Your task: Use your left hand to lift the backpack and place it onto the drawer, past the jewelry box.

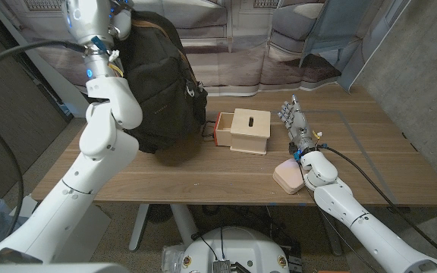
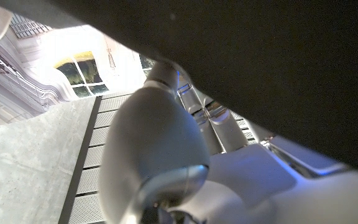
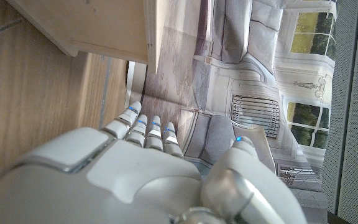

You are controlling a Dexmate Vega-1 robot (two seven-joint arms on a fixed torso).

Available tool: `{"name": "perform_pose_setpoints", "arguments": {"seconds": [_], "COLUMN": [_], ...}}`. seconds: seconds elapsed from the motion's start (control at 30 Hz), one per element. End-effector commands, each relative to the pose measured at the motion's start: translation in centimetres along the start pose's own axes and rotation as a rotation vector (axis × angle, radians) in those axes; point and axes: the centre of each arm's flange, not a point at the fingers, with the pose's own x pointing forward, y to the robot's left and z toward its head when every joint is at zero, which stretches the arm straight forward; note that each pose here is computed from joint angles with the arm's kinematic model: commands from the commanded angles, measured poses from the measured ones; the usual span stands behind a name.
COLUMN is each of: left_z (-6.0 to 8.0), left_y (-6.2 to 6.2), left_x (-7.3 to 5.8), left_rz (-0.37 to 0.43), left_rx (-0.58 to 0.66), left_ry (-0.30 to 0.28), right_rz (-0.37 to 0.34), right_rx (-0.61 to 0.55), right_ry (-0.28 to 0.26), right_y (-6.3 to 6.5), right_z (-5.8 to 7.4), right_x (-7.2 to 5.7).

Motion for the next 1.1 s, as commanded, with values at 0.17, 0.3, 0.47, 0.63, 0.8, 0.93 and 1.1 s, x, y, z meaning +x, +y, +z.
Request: {"name": "perform_pose_setpoints", "arguments": {"seconds": [0.17, 0.3, 0.47, 0.63, 0.8, 0.93, 1.1], "left_z": [0.3, 0.6, 0.9, 1.4, 2.2, 3.2, 4.1], "left_y": [0.7, 0.7, 0.5, -0.1, -1.4, -2.3, -3.3], "left_x": [1.5, 2.4, 3.4, 4.3, 5.0, 5.6, 6.3], "left_rz": [0.024, 0.03, 0.028, 0.029, 0.008, -0.013, -0.017], "left_rx": [-0.009, -0.007, -0.008, -0.002, -0.002, 0.012, 0.02], "left_ry": [0.008, 0.002, -0.011, -0.038, -0.061, -0.07, -0.098], "right_rz": [0.0, 0.0, 0.0, -0.003, -0.011, -0.018, -0.016], "right_rx": [0.001, 0.002, 0.004, 0.007, 0.013, 0.019, 0.026], "right_ry": [-0.002, -0.003, -0.006, -0.005, -0.004, -0.003, -0.008], "right_y": [-0.1, -0.1, 0.1, 0.2, 0.0, -0.2, -0.1], "right_z": [0.1, 0.1, 0.0, -0.1, -0.3, -0.5, -0.6], "right_x": [0.2, 0.3, 0.3, 0.3, 0.0, -0.3, -0.4]}}
